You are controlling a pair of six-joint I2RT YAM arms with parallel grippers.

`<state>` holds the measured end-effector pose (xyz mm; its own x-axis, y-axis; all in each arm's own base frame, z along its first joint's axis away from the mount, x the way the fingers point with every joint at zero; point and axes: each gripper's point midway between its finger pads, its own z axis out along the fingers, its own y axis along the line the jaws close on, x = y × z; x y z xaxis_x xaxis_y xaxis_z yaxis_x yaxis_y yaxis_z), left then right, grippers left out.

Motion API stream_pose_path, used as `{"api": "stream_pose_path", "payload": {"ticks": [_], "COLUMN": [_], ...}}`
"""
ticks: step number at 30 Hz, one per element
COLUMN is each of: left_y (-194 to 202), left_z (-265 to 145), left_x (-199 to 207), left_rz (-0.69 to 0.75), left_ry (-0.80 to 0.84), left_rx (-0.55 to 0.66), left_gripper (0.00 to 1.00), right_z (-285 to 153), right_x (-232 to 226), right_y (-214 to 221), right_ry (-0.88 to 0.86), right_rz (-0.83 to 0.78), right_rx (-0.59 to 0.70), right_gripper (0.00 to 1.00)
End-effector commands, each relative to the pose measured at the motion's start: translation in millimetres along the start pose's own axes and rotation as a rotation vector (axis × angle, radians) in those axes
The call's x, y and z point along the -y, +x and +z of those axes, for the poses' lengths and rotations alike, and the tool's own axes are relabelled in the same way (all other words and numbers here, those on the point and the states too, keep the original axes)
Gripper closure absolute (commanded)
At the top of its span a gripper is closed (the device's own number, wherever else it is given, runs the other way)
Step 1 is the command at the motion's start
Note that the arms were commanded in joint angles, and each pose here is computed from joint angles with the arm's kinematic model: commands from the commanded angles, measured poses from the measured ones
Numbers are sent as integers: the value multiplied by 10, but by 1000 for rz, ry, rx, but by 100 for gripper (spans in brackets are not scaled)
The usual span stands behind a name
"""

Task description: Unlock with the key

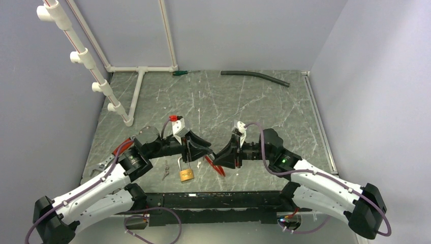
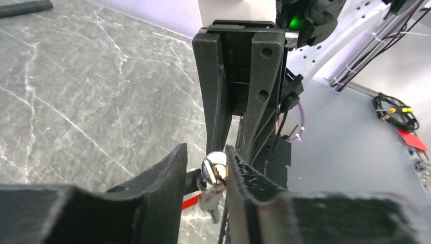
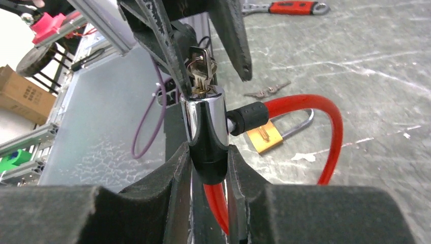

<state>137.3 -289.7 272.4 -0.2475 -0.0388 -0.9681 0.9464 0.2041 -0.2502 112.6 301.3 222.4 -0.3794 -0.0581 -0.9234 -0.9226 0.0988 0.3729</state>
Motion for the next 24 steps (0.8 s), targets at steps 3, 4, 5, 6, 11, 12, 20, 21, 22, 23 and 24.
{"api": "stream_pose_path", "payload": {"ticks": [3,4,5,6,11,12,20,21,22,23,24], "left_y": [40,22,27,13,-144,-205,-365,-324,-311,-252,-229], "left_z": [-45,-43,-42,-39,-96,-121,-391,-409,-421,-413,-388], "left_x": [172,162,153,144,186,153,-232,-260,-266,-243,-196], "left_rz": [-20,-17,-15,-16,-37,-48,-233,-253,-262,-257,-236], "left_ry": [66,59,55,49,30,-8,-378,-405,-416,-397,-355], "left_rx": [-19,-17,-21,-19,19,33,-8,-33,-47,-69,-70], "left_gripper": [46,40,36,33,30,28,25,26,28,30,33], "right_z": [-59,-57,-59,-57,-72,-73,-109,-108,-103,-97,-92], "right_x": [-408,-409,-402,-389,-306,-284,92,115,126,105,73], "right_y": [-818,-808,-803,-797,-761,-753,-705,-703,-700,-707,-727], "right_ry": [-131,-132,-128,-121,-70,-58,152,163,164,152,136], "right_rz": [-167,-162,-159,-158,-165,-169,-202,-205,-208,-210,-214], "right_rx": [226,222,221,220,207,203,154,150,149,151,157], "right_gripper": [100,100,100,100,100,100,100,100,100,100,100]}}
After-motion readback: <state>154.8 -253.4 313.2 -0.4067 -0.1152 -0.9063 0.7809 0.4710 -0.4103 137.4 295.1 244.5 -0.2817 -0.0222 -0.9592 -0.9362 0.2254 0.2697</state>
